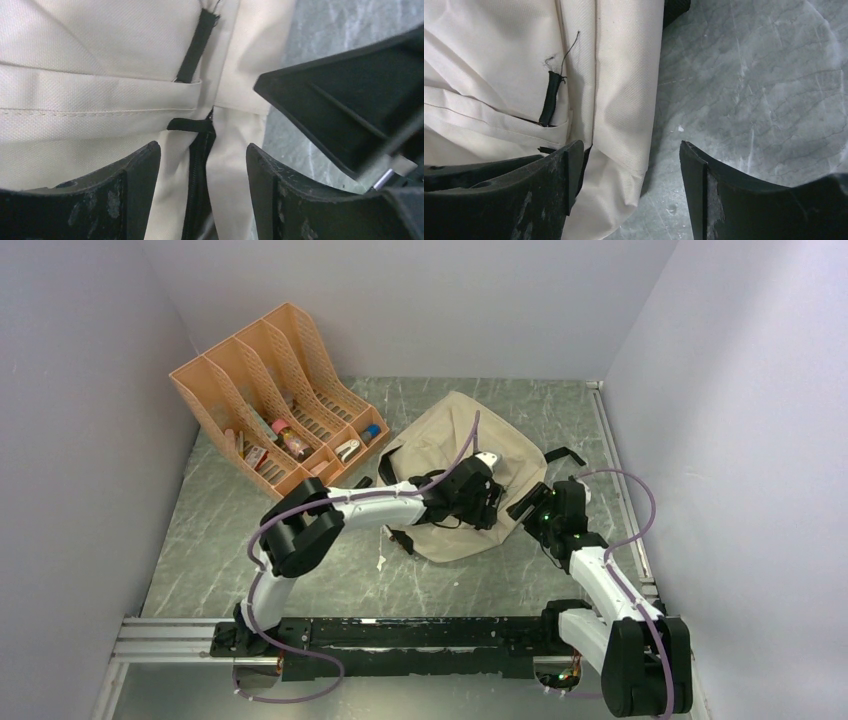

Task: Pack the student bag
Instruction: Zip the student bag at the center of the board.

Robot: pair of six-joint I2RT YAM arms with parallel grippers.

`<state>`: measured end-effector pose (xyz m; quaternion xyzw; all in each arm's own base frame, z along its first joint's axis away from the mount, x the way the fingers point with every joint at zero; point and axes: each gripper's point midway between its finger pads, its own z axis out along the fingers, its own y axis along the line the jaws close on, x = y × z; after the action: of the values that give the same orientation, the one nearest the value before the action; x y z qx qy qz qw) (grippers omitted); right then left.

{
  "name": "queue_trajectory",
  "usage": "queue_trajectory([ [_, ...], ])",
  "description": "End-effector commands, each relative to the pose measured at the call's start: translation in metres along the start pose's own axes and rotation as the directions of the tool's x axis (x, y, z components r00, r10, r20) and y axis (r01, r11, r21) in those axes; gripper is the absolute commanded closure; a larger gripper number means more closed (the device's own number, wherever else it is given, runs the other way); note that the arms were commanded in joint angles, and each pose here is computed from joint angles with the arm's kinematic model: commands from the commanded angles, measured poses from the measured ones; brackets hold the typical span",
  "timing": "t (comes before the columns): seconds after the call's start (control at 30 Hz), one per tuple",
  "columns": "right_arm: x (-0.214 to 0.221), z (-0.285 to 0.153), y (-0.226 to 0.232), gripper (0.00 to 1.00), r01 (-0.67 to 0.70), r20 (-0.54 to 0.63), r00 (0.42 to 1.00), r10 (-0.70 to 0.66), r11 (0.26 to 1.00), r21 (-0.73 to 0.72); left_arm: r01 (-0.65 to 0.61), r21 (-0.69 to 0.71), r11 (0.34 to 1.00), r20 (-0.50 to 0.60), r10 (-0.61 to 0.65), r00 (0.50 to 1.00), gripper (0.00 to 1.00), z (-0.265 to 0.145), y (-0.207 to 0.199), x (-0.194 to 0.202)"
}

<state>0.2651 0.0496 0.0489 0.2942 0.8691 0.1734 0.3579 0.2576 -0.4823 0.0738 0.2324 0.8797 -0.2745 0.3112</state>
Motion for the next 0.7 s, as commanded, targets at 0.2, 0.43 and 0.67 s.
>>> queue_trajectory([
  [0.2, -0.004, 0.000, 0.005, 0.27, -0.015, 0.015, 1.000, 0.015, 0.999, -0.035, 0.106, -0.067, 0.992, 0.069, -0.101, 0.992, 0.33, 0.017, 0.012, -0.016],
  [0.43, -0.002, 0.001, 0.005, 0.28, -0.015, 0.008, 1.000, 0.015, 0.999, -0.038, 0.183, -0.072, 0.980, 0.099, -0.175, 0.980, 0.39, 0.026, 0.022, -0.024],
  [0.67, -0.005, 0.000, 0.005, 0.29, -0.005, 0.013, 1.000, 0.006, 1.000, -0.030, 0.192, -0.051, 0.980, 0.071, -0.188, 0.980, 0.53, 0.036, 0.020, -0.018],
])
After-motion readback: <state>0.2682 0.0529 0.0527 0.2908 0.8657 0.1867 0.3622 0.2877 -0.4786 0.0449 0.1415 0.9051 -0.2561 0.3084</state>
